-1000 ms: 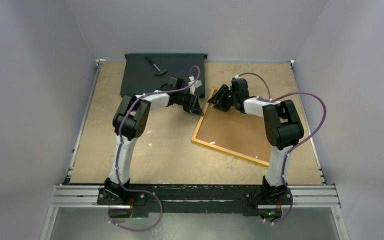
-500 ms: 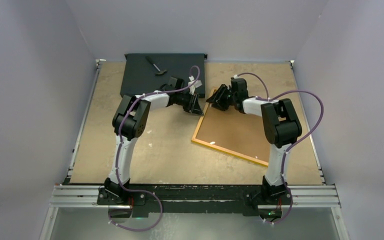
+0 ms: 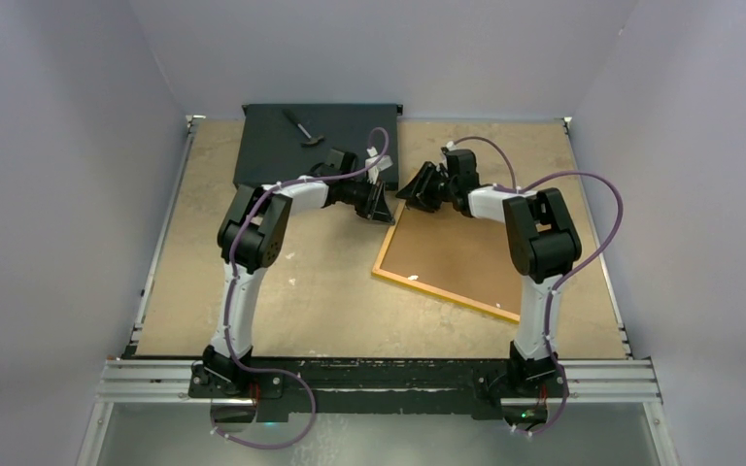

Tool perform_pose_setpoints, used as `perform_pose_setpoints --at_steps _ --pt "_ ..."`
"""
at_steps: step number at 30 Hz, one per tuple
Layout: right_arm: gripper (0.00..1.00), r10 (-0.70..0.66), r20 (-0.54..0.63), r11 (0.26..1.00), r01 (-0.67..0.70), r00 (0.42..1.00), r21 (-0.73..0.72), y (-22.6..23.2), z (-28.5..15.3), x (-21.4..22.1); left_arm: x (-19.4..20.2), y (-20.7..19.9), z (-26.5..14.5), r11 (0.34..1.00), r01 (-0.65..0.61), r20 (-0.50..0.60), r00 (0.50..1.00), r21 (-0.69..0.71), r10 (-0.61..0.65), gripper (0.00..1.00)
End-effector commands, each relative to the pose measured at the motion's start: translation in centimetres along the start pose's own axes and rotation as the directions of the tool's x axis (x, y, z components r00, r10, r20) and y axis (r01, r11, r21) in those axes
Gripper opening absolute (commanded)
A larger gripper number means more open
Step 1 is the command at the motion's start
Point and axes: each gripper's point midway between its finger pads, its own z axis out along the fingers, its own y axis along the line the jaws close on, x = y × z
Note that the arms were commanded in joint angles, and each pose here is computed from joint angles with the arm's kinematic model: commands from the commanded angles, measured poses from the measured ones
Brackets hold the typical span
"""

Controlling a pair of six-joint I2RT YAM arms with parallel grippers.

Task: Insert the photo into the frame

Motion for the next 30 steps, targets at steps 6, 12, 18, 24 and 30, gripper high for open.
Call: perform_pose_setpoints --at_steps 6,12,18,24,30 --pt "0.47 -0.078 -0.086 0.996 0.074 0.993 -0.052 1.8 -0.4 1.6 1.0 -0.1 -0.2 0.999 -0.03 -0.03 0.999 -0.031 0.029 0.14" --pt "0.55 -0.263 0.02 0.963 0.261 0.965 0.066 3.3 -3.9 -1.5 -0.6 -1.4 -2.1 0.997 -0.075 -0.012 0.997 -0.029 0.074 0.18" --pt "0.68 -0.521 -0.031 0.825 0.513 0.853 0.24 1.8 -10.1 1.7 -3.4 -3.4 -6.9 0.985 -0.156 0.013 0.987 -0.077 0.157 0.51" --pt "0.71 -0.599 -0.213 0.758 0.632 0.772 0.162 1.6 -12.0 10.8 -4.2 -4.2 -13.5 0.952 -0.197 -0.032 0.98 -0.233 0.196 0.86" --pt "0.67 -0.686 -0.363 0.63 0.764 0.631 0.138 0.7 -10.7 16.8 -4.8 -2.8 -23.5 0.9 -0.119 0.02 0.99 -0.419 0.14 0.91"
